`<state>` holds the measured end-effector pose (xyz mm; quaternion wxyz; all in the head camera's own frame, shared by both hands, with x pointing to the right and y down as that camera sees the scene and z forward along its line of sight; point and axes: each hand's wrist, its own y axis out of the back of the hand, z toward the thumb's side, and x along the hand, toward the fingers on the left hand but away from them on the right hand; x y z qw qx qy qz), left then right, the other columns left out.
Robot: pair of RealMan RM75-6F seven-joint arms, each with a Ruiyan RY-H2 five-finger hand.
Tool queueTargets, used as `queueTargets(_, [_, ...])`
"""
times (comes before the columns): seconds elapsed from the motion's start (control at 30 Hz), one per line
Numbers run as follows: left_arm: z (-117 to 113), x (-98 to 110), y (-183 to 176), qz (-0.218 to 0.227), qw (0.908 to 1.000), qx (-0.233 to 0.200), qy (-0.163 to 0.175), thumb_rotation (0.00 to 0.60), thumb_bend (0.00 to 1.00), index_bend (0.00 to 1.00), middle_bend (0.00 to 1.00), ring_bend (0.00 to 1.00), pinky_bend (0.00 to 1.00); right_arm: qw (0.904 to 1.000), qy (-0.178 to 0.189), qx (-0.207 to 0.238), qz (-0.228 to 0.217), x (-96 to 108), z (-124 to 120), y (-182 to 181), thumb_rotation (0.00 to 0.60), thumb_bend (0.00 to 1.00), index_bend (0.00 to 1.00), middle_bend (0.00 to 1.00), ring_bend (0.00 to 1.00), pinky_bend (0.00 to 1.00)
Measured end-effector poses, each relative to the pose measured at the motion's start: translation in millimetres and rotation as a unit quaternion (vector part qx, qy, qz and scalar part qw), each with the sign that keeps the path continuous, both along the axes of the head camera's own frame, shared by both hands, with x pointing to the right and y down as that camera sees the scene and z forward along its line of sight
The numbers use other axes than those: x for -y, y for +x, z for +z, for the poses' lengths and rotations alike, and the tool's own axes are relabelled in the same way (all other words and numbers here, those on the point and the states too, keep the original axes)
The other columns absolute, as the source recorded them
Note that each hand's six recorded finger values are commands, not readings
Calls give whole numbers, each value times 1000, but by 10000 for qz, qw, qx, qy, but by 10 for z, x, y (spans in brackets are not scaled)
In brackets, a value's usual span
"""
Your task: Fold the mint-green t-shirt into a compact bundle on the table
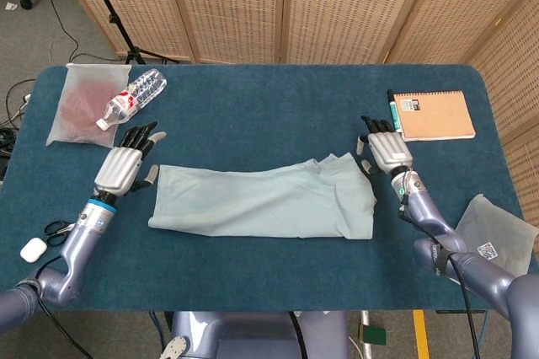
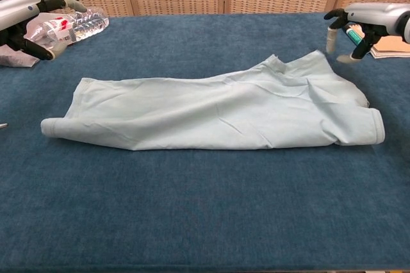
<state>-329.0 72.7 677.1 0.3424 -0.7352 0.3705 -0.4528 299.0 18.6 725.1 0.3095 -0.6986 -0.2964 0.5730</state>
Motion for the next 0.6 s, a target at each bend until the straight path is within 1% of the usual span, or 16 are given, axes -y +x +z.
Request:
queueTargets(0.13, [-38, -17, -3, 25, 10000, 31, 3, 600, 522, 0, 0, 0, 0, 9998, 164, -29, 65, 2, -29, 21, 600, 0, 0, 0, 0, 0])
queueTargets(0.23, [-48, -26, -9, 25, 10000, 40, -1, 600, 522, 0, 0, 0, 0, 9998, 180, 72, 85, -31, -59, -8, 600, 0, 0, 0, 0, 0])
queueTargets(0.3, [-51, -22, -22, 13, 10000, 72, 11, 600, 522, 0, 0, 0, 0, 9995, 254, 170, 110, -36, -115, -20, 600, 0, 0, 0, 0, 0])
queueTargets(0.47, [-43, -7, -84, -47, 9998, 193, -17, 600, 517, 0, 0, 0, 0, 9969, 591, 470, 209, -31, -355, 7, 600, 0, 0, 0, 0, 0])
queueTargets(0.6, [-33, -3, -121, -52, 9995, 294, -40, 600, 515, 0, 0, 0, 0, 9943, 838, 617, 248, -57, -551, 81, 600, 0, 0, 0, 0, 0])
